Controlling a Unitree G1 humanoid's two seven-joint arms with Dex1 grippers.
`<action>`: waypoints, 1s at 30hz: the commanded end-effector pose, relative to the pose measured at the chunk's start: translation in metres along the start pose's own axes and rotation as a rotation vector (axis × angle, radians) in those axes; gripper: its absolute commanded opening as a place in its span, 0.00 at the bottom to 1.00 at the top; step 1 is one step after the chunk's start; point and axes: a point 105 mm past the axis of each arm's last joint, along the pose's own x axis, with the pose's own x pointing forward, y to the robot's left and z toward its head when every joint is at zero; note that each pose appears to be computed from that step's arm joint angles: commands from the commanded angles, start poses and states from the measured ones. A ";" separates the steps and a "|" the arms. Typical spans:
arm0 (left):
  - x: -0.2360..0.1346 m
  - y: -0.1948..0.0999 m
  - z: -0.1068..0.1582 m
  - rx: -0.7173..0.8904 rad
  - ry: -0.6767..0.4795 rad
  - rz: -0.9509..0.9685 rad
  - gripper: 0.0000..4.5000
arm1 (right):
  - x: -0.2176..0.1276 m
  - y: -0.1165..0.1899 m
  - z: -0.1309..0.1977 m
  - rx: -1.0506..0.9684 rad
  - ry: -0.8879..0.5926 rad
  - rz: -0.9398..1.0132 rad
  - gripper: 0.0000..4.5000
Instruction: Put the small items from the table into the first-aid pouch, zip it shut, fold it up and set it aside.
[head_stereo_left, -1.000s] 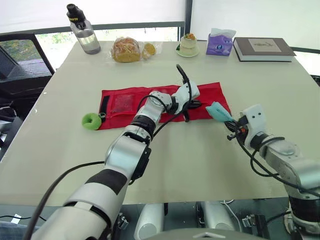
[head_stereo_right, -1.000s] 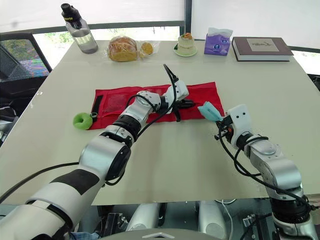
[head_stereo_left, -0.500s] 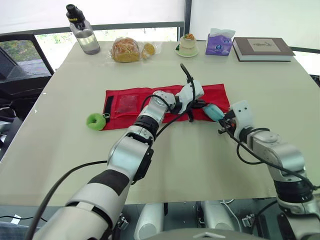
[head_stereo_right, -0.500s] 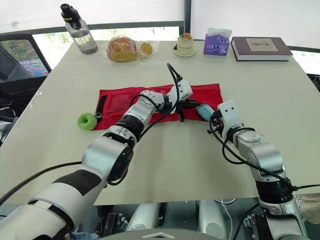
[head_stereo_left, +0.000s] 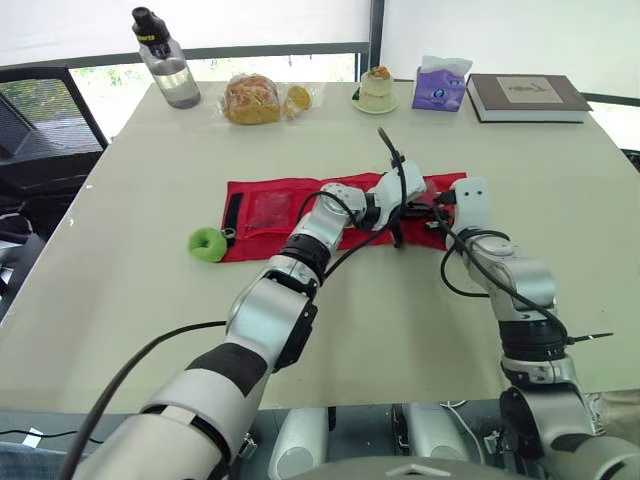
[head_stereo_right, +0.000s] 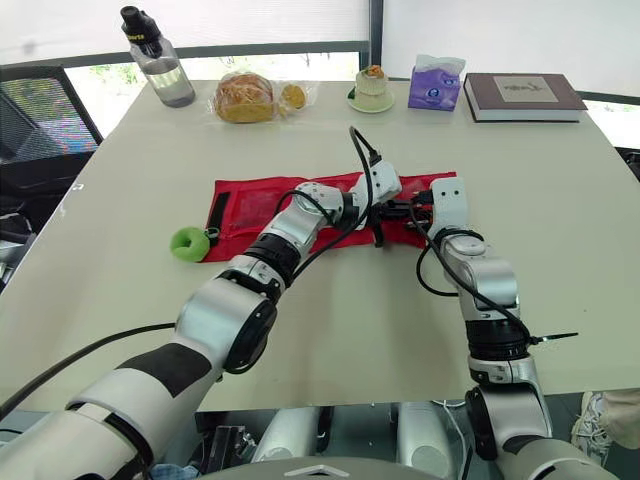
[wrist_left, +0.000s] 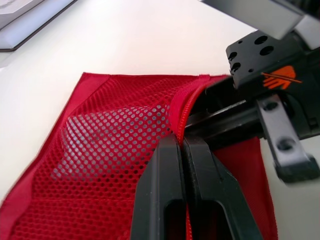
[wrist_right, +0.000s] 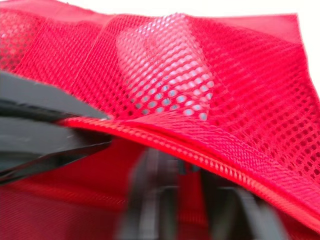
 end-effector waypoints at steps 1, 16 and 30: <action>0.006 0.002 0.020 0.019 -0.058 0.019 0.00 | -0.015 0.001 0.011 -0.012 -0.055 0.057 0.56; 0.024 -0.010 0.032 -0.021 -0.097 -0.003 0.07 | -0.098 -0.041 -0.006 -0.108 -0.098 0.145 1.00; -0.051 -0.007 0.027 -0.049 -0.225 -0.114 0.99 | -0.064 -0.069 -0.016 0.018 -0.121 0.030 1.00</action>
